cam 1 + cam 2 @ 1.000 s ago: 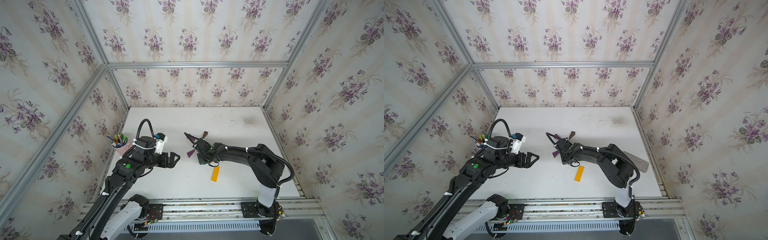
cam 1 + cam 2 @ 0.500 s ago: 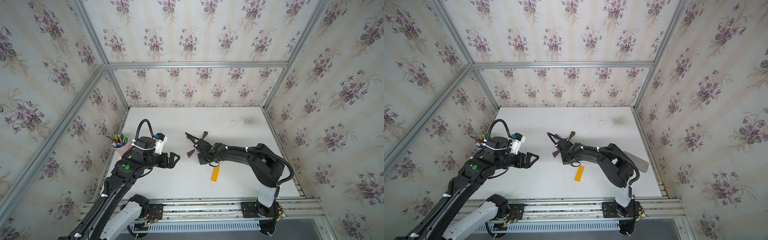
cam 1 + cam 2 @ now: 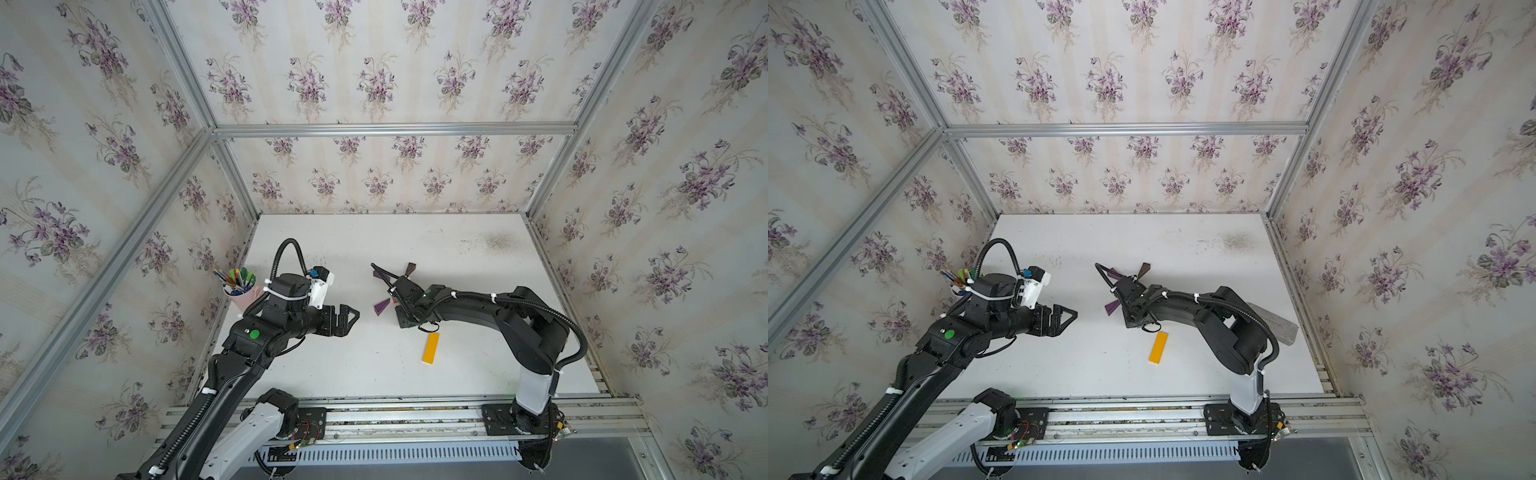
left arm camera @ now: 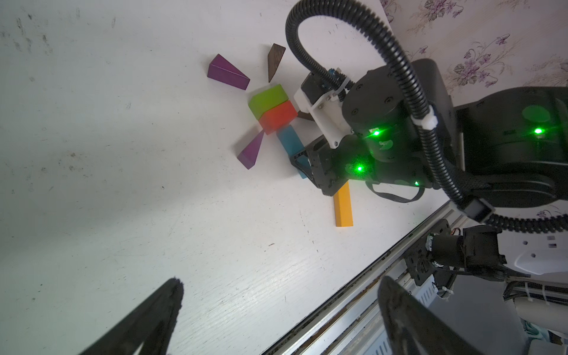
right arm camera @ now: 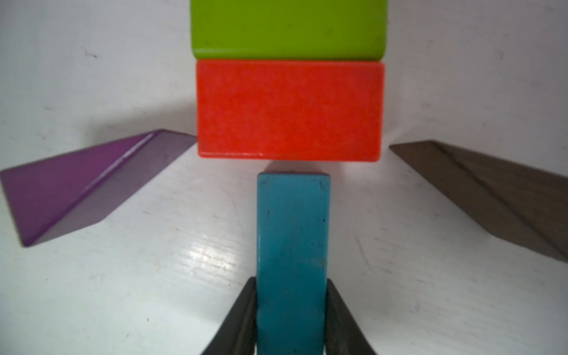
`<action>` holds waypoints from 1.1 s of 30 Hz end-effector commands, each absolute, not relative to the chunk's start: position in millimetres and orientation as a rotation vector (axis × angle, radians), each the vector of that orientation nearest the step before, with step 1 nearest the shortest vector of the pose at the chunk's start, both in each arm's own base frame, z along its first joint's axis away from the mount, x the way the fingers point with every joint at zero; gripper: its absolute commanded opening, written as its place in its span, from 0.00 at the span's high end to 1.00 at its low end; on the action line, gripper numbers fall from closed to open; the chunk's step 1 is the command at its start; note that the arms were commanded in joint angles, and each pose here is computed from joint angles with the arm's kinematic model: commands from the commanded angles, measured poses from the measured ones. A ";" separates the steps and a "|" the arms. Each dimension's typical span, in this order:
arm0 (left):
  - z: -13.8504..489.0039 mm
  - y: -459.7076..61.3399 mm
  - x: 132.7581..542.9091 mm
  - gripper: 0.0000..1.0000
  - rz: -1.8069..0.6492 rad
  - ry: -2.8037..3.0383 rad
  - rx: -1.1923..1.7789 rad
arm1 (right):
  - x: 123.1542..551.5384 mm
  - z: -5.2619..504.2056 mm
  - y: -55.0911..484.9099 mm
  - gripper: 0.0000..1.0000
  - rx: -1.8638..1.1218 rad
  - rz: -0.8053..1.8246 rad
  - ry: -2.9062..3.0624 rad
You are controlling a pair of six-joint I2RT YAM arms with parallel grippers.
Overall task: Assemble a small pinwheel with building blocks
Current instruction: Assemble the building block at the center of the board.
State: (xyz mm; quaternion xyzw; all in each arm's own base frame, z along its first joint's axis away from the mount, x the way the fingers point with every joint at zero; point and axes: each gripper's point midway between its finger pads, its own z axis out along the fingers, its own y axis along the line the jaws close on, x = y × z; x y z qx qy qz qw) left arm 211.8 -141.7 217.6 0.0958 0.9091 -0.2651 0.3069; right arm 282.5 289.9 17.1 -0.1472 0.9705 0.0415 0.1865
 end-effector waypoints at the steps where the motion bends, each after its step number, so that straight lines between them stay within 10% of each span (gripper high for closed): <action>1: 217.7 -140.4 212.6 0.01 -0.692 2.403 0.249 | 286.2 18.1 294.2 0.66 -0.411 0.134 2.722; 19: 217.9 -140.2 211.6 0.01 -0.698 2.402 0.252 | 286.5 30.2 289.0 0.43 -0.390 0.121 2.703; 33: 224.1 -142.2 212.4 0.01 -0.712 2.391 0.253 | 279.1 73.1 277.2 0.44 -0.316 0.174 2.659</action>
